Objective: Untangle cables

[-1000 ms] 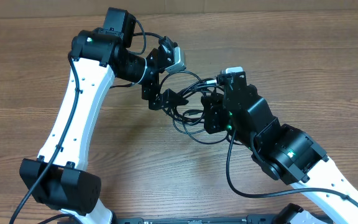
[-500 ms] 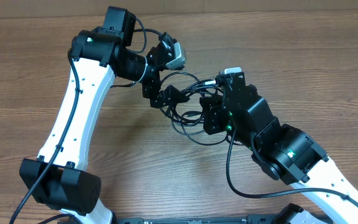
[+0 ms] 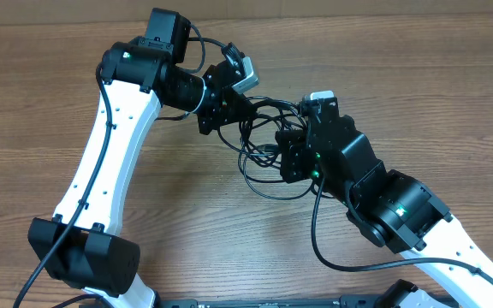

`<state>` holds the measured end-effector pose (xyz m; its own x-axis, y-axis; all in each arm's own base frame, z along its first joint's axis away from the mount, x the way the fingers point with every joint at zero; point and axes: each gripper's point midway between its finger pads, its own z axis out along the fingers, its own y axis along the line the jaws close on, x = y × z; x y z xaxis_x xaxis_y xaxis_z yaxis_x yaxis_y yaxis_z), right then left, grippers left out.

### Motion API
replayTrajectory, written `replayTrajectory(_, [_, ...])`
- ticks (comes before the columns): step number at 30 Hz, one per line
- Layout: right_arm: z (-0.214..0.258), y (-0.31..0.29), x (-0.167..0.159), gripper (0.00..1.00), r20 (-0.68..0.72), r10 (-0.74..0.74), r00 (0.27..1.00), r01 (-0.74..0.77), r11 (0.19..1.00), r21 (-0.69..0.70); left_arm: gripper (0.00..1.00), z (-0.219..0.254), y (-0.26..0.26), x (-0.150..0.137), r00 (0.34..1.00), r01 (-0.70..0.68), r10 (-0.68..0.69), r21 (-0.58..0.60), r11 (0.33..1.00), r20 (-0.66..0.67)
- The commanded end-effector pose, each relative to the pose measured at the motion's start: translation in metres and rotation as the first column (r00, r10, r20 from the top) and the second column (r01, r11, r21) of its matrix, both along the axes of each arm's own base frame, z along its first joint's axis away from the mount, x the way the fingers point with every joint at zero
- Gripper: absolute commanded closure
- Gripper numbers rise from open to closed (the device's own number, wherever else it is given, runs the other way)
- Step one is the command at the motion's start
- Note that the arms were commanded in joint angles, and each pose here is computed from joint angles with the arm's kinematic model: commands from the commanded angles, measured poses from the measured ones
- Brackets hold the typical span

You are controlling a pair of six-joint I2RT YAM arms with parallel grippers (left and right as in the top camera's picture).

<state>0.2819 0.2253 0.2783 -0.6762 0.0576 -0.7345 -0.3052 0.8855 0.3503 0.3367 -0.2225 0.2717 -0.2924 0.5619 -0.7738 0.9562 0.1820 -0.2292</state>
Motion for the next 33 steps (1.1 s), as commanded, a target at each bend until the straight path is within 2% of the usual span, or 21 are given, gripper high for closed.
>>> replayTrajectory(1, [0.012, 0.002, 0.002, 0.96, 0.028, 0.006, 1.000, -0.007, 1.000, 0.021, 0.96, 0.009, 0.003, 0.003, 0.999, -0.023, 0.023, 0.009, 1.000, 0.030])
replayTrajectory(5, [0.012, 0.002, 0.002, 0.96, 0.027, 0.006, 1.000, -0.007, 1.000, 0.020, 0.96, 0.009, 0.003, 0.003, 0.999, -0.023, 0.023, 0.009, 1.000, 0.030])
replayTrajectory(6, [0.012, 0.002, 0.001, 0.93, 0.025, 0.006, 1.000, -0.006, 1.000, 0.019, 0.96, 0.009, 0.003, 0.003, 0.999, -0.023, 0.023, 0.009, 1.000, 0.031])
replayTrajectory(7, [0.011, 0.001, 0.001, 0.83, 0.022, 0.006, 1.000, -0.007, 1.000, 0.017, 0.96, 0.009, 0.004, 0.003, 0.999, -0.025, 0.024, 0.012, 1.000, 0.032])
replayTrajectory(8, [0.010, 0.001, 0.000, 0.65, 0.019, 0.006, 1.000, -0.007, 1.000, 0.014, 0.96, 0.007, 0.006, 0.006, 0.999, -0.043, 0.043, 0.027, 0.999, 0.031])
replayTrajectory(10, [0.009, 0.001, -0.001, 0.52, 0.010, 0.014, 1.000, -0.014, 1.000, 0.013, 0.96, 0.002, 0.011, 0.016, 0.993, -0.117, 0.116, 0.072, 0.991, 0.018])
replayTrajectory(11, [0.008, 0.003, -0.003, 0.42, 0.003, 0.025, 1.000, -0.025, 1.000, 0.017, 0.96, -0.002, 0.016, 0.024, 0.984, -0.178, 0.178, 0.103, 0.979, 0.009])
replayTrajectory(12, [0.008, 0.005, -0.005, 0.27, -0.004, 0.039, 0.999, -0.039, 0.999, 0.023, 0.96, -0.004, 0.020, 0.032, 0.972, -0.232, 0.234, 0.130, 0.964, 0.004])
replayTrajectory(14, [0.007, 0.008, -0.008, 0.16, -0.016, 0.061, 0.998, -0.061, 0.998, 0.034, 0.96, -0.009, 0.029, 0.045, 0.940, -0.335, 0.340, 0.174, 0.926, 0.001])
replayTrajectory(19, [0.004, 0.006, -0.009, 0.12, -0.023, 0.055, 0.998, -0.054, 0.998, 0.023, 0.96, -0.012, 0.035, 0.047, 0.924, -0.373, 0.382, 0.197, 0.907, -0.012])
replayTrajectory(26, [-0.003, -0.021, 0.003, 0.11, -0.007, -0.101, 0.995, 0.101, 0.993, -0.057, 0.96, -0.018, 0.037, 0.033, 0.923, -0.354, 0.378, 0.231, 0.906, -0.072])
replayTrajectory(28, [-0.004, -0.026, 0.004, 0.11, -0.003, -0.122, 0.993, 0.121, 0.990, -0.076, 0.96, -0.015, 0.032, 0.028, 0.929, -0.331, 0.356, 0.207, 0.921, -0.100])
replayTrajectory(33, [-0.010, -0.049, 0.007, 0.11, 0.011, -0.224, 0.975, 0.223, 0.964, -0.146, 0.96, 0.005, 0.011, 0.009, 0.971, -0.195, 0.201, 0.056, 0.979, -0.130])
